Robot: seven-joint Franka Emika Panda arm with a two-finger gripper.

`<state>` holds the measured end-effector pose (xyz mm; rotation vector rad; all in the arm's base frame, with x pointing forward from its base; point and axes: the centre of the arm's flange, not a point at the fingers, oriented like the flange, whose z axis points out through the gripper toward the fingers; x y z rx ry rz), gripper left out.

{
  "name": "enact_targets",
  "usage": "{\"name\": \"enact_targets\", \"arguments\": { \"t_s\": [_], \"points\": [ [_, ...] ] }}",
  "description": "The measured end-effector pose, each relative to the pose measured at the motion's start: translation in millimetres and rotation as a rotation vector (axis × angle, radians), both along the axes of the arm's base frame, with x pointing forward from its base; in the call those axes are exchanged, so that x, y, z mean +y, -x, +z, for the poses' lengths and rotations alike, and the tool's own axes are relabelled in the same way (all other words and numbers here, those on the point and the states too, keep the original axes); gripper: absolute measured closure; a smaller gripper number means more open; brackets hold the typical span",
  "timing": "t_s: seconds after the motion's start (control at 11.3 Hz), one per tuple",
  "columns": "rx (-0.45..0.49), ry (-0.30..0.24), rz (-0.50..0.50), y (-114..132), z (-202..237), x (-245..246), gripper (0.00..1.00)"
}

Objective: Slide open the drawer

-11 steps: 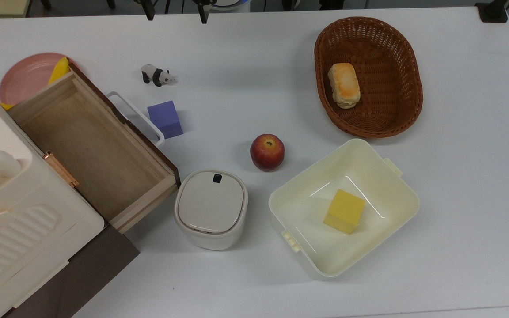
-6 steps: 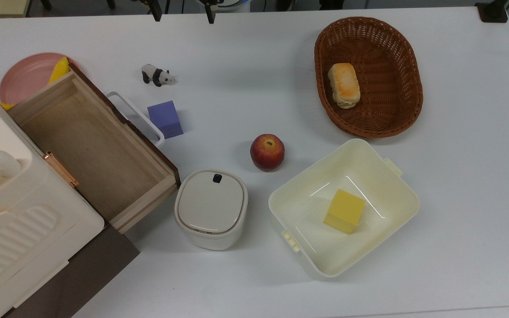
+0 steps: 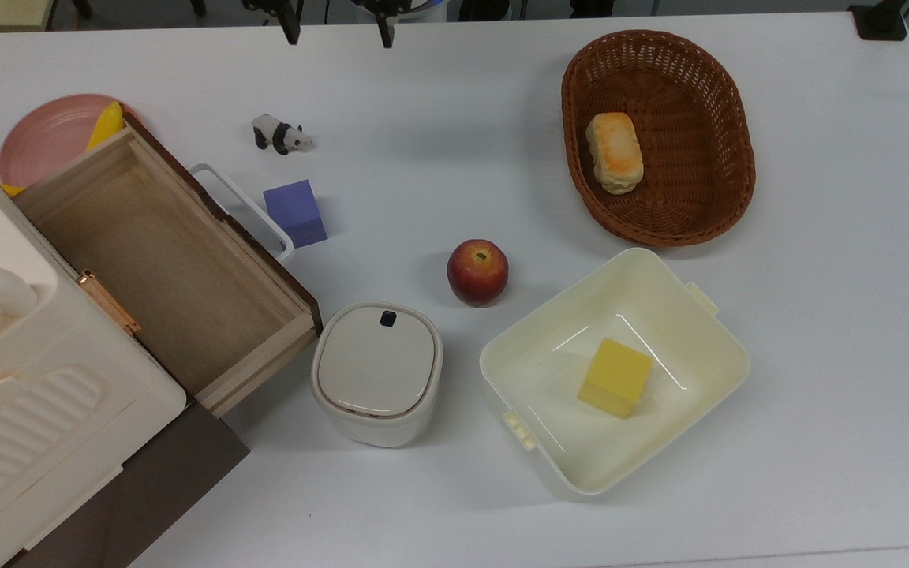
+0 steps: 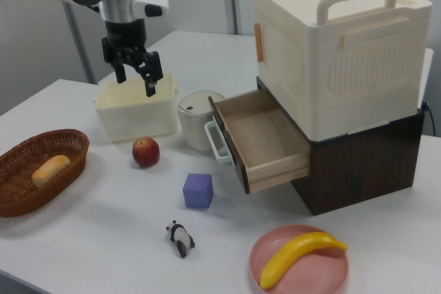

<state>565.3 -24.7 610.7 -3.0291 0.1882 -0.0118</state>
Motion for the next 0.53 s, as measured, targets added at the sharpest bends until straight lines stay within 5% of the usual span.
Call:
{"name": "enact_targets", "arguments": {
  "t_s": [0.53],
  "points": [
    [0.007, -0.003, 0.085, -5.2, -10.1, 52.0, 0.0]
  ]
}}
